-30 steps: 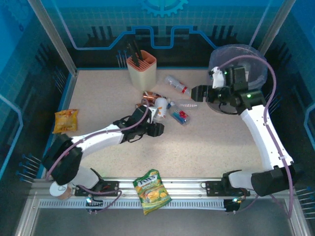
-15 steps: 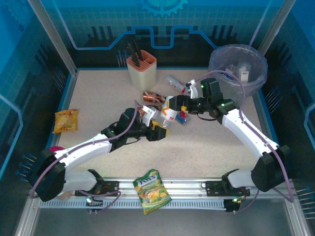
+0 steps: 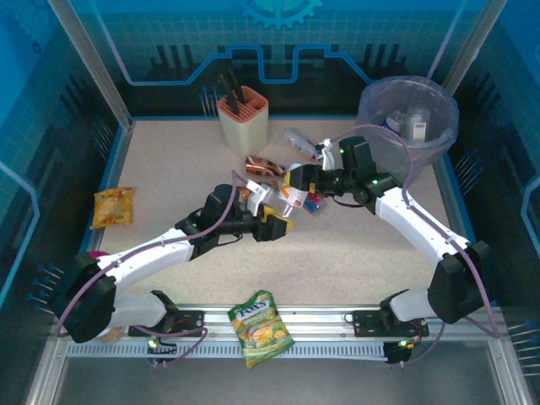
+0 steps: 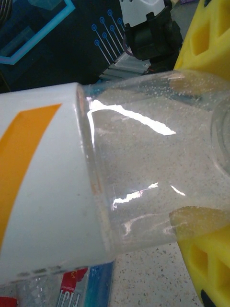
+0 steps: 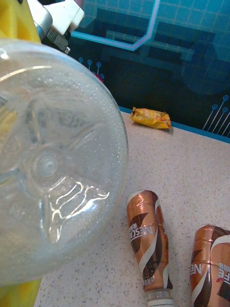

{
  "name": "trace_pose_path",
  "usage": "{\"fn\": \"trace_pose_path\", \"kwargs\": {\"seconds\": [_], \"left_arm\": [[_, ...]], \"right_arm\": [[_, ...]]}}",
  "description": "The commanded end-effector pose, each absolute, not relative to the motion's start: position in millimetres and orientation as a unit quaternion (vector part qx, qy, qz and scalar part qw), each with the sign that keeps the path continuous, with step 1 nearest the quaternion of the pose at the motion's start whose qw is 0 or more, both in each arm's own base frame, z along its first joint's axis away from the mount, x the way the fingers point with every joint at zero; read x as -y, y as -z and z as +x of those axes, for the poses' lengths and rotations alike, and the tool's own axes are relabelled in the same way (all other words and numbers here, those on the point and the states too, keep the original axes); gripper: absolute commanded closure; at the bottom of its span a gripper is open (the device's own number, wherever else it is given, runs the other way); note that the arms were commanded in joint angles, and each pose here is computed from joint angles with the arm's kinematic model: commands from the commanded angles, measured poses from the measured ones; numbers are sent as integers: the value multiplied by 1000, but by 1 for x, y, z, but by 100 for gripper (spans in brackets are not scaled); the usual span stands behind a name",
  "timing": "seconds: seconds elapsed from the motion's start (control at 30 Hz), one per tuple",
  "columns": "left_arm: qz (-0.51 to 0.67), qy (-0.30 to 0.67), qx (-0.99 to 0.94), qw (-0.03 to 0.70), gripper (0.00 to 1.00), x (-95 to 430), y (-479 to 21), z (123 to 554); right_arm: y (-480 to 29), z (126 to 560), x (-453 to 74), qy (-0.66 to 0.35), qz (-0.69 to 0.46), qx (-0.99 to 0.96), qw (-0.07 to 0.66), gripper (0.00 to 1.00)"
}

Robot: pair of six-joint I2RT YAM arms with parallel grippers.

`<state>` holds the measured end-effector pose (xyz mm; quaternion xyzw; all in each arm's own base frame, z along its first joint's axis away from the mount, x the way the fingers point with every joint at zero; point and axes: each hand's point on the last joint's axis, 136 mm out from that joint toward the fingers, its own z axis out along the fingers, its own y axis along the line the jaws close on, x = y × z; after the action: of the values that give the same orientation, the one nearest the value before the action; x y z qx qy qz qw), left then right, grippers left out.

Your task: Put the plastic bottles in the bin

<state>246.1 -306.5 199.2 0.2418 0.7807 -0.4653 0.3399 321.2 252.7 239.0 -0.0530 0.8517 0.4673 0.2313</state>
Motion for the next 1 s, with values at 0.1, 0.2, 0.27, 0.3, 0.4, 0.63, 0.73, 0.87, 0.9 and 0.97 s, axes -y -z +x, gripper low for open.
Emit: {"fn": "trace_pose_path", "kwargs": {"seconds": [0.1,0.2,0.27,0.3,0.4,0.63,0.73,0.87,0.9,0.97], "left_arm": [[255,475,-760,362,49,307,-213,244],[252,474,-761,363,20,305,-213,244],[249,471,-763,367,8,303,-213,244],[247,468,-764,368,4,301,-212,244],[243,466,-764,374,1,297,-214,242],[237,464,-774,361,1,295,-204,240],[234,459,-779,357,1,295,-200,240],[229,444,-792,350,1,292,-193,242],[227,442,-795,348,1,291,-191,243],[225,441,-797,346,1,291,-190,243]], "right_arm": [[-255,325,-249,-461,-68,-845,264,39],[-265,328,-244,-454,-74,-843,279,41],[-276,330,-236,-442,-79,-843,295,42],[-281,331,-232,-433,-81,-845,303,42],[-302,335,-211,-397,-82,-850,338,45],[-366,346,-142,-283,-60,-851,439,54],[-399,349,-109,-212,-53,-845,489,56],[-443,356,-54,-86,-24,-832,548,58],[-450,359,-42,-56,-17,-830,555,59],[-462,369,-14,14,-1,-826,564,60]]}}
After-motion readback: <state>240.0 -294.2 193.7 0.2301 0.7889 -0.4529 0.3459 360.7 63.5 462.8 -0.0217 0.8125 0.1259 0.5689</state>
